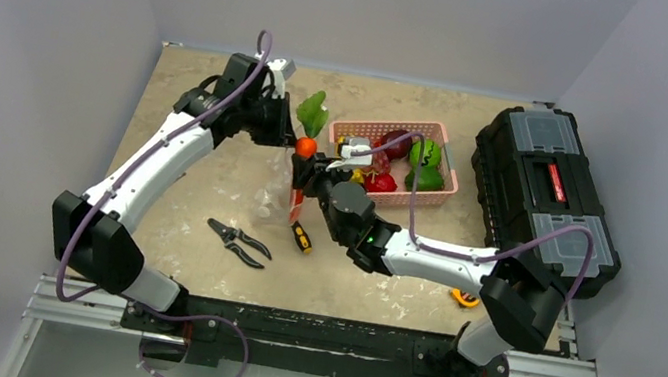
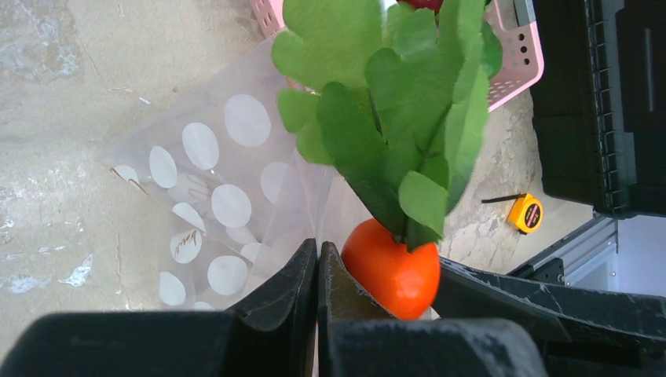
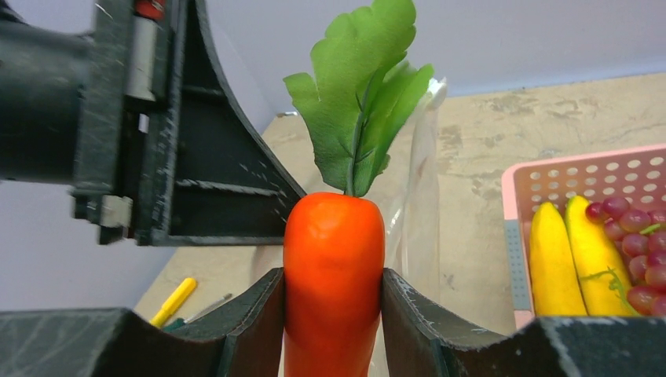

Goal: Place the food in the zip-top bag and seal the zipper
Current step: Place the fake vegetable in the zipper food storage bag.

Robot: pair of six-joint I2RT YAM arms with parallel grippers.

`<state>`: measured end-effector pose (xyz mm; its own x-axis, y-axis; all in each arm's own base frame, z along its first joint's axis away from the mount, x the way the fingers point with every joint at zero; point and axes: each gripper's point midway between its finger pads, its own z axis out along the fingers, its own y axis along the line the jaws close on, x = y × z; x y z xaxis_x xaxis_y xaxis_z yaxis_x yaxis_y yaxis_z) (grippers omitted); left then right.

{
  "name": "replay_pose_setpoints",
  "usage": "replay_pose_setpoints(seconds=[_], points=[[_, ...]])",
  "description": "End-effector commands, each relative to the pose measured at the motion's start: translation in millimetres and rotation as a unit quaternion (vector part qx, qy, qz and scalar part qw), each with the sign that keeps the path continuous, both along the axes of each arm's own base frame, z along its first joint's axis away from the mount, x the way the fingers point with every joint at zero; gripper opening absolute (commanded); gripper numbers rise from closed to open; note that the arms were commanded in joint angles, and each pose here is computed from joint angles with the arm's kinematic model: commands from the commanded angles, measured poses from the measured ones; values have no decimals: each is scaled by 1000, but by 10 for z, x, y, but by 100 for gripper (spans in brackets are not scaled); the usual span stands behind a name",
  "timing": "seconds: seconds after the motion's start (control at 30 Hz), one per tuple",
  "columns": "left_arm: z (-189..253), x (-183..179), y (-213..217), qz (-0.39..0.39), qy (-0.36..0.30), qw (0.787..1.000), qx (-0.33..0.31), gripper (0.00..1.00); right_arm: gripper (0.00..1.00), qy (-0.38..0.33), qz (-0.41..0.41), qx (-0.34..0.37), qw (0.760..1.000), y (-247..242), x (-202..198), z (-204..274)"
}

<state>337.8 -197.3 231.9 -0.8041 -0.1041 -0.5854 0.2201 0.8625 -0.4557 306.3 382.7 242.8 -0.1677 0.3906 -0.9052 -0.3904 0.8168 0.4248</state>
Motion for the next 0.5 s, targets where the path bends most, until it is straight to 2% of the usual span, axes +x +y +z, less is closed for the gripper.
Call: replay_pose_setpoints(seconds=[0.0,0.17,0.37,0.47], points=[[346,44,-76,-8,-57,998,-40,0,0,26,5,-14,1000,36,31,-95],[367,25,-95,-16,-61,997,-45,0,0,48,23,-24,998,78,126,-196],[381,-4,-191,-42,-57,995,-64,0,0,71,98,-59,991,290,206,-285],[381,-10,-199,-44,-56,995,-65,0,3,93,121,-63,986,330,282,-318]])
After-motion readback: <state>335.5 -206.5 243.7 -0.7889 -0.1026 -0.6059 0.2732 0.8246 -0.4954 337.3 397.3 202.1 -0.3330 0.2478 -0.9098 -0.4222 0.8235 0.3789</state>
